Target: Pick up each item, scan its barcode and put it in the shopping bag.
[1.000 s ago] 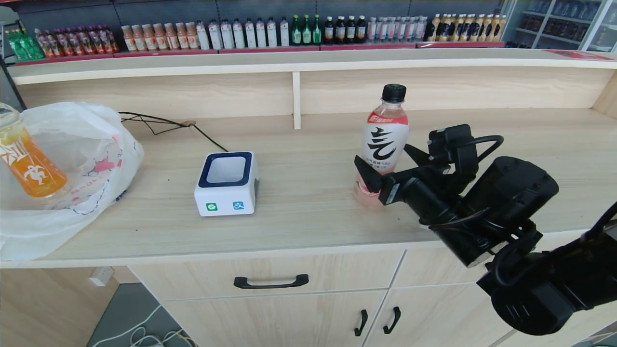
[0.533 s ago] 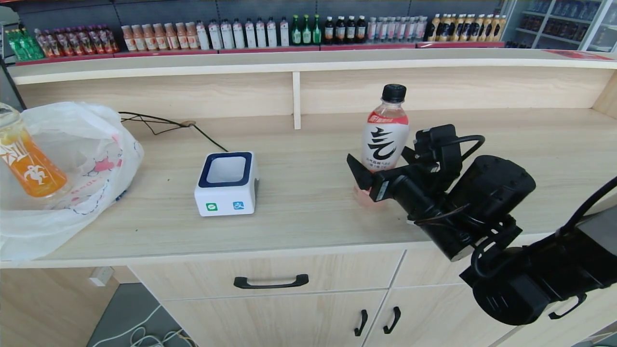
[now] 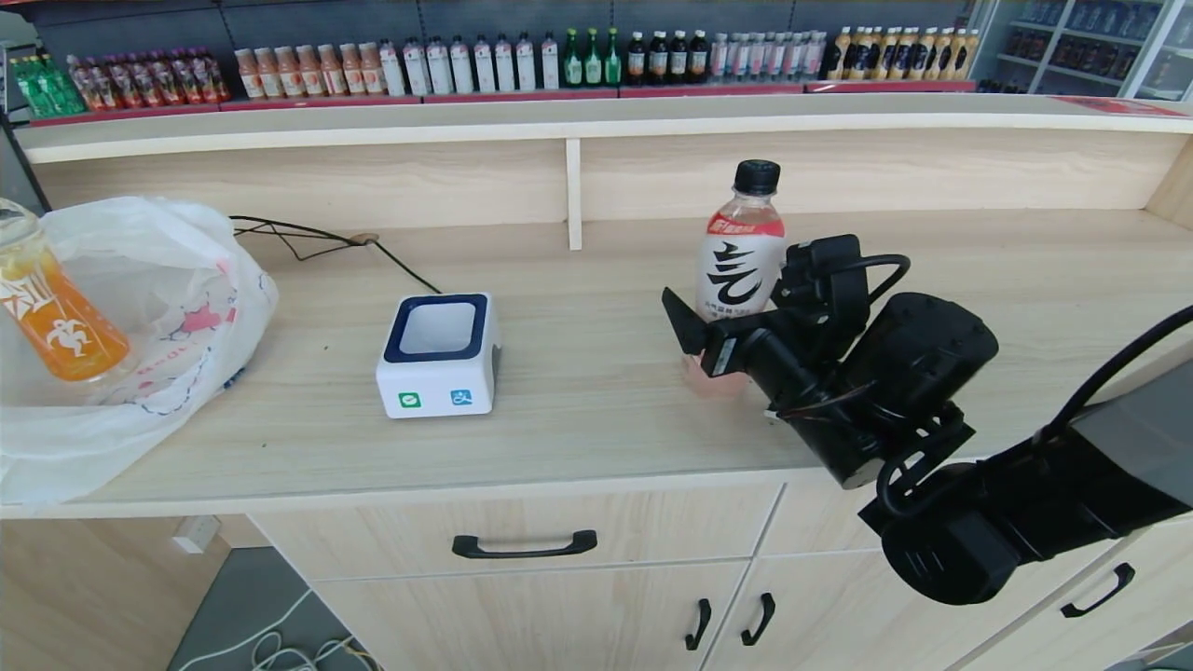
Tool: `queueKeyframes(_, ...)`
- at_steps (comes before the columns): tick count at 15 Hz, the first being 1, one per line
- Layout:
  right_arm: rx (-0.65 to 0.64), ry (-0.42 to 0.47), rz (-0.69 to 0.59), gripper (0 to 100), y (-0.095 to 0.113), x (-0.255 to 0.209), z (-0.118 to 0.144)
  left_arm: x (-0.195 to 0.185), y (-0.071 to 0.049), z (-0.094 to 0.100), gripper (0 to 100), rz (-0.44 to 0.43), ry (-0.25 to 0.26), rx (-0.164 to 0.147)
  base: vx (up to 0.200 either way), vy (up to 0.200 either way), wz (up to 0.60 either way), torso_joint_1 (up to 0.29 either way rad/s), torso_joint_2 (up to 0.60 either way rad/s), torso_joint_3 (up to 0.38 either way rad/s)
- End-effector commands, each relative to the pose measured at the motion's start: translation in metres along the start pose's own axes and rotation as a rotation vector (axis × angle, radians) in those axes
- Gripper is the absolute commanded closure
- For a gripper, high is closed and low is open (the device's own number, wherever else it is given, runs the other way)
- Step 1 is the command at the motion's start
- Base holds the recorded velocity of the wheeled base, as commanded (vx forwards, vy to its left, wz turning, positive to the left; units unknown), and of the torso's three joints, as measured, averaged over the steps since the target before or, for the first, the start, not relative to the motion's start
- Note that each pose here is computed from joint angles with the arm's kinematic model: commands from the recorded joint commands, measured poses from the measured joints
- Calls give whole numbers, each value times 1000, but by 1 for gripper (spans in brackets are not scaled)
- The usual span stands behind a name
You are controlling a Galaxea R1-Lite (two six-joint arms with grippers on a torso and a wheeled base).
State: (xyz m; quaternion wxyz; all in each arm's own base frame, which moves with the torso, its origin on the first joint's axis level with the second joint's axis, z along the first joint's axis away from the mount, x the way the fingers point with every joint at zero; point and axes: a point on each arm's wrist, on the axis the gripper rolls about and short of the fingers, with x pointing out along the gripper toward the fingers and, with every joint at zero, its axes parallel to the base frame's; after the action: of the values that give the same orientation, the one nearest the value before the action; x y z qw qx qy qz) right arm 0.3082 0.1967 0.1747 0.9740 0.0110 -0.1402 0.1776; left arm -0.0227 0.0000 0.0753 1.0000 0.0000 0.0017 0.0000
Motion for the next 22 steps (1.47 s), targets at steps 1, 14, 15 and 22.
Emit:
queueKeyframes(1, 1, 2, 1, 0, 0, -1, 0, 0, 0, 0, 0, 0, 0, 0, 0, 0, 0, 0, 0, 0)
queueKeyframes(14, 38, -15, 6, 100, 0, -1, 6, 0, 0, 0, 0, 0, 0, 0, 0, 0, 0, 0, 0, 0)
queueKeyframes(15, 39, -17, 6, 100, 0, -1, 6, 0, 0, 0, 0, 0, 0, 0, 0, 0, 0, 0, 0, 0)
queueKeyframes(22, 50, -51, 33, 100, 4, -5, 20, 0, 0, 0, 0, 0, 0, 0, 0, 0, 0, 0, 0, 0)
